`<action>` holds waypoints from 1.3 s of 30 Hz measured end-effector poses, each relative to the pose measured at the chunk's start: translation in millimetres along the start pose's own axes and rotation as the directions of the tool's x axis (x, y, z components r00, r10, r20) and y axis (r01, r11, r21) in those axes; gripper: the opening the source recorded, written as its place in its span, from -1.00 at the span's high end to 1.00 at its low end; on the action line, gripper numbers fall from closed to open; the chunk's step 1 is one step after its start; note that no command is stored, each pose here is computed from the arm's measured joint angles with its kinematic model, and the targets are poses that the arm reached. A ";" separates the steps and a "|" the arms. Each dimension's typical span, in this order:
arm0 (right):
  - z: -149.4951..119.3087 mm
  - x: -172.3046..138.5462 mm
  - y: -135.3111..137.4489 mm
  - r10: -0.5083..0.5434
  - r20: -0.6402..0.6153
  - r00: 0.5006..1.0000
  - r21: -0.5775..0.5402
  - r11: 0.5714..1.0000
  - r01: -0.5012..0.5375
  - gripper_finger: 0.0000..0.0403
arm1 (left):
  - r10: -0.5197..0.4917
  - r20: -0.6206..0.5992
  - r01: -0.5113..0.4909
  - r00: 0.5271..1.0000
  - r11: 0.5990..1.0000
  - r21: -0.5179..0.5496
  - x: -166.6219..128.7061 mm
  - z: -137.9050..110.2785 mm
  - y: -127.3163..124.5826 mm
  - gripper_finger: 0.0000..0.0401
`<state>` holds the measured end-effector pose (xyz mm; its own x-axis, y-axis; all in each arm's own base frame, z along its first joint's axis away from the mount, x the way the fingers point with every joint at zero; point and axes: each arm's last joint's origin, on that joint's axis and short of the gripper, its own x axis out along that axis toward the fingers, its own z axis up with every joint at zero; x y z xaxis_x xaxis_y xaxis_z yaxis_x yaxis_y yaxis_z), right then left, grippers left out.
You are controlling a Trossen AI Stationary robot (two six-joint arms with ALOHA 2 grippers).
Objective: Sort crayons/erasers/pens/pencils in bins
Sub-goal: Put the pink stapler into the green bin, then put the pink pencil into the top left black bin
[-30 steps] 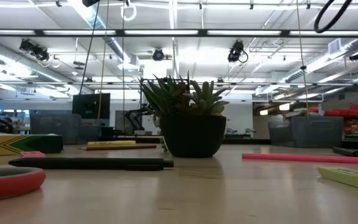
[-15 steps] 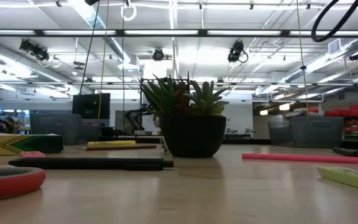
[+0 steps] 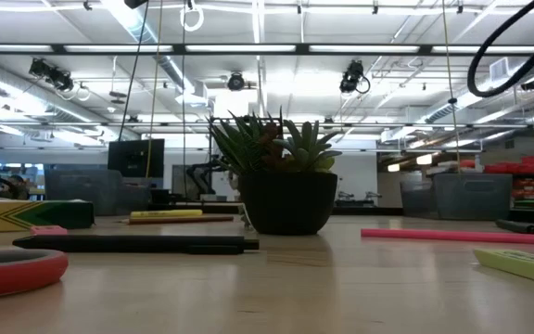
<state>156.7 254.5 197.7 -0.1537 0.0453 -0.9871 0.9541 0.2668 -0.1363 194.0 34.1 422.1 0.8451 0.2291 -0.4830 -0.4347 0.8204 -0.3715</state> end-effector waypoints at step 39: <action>39.5 -69.5 -25.3 0.329 0.088 0.940 -0.118 0.941 -0.318 0.10 | -0.014 0.022 0.015 1.000 1.000 -0.027 -0.1 2.1 -1.4 0.16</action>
<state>153.5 206.6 266.5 0.1924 0.0453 -0.9803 0.9160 0.3500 0.1960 195.2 34.1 424.3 0.8577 0.2290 -0.4603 -0.4305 0.8093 -0.3996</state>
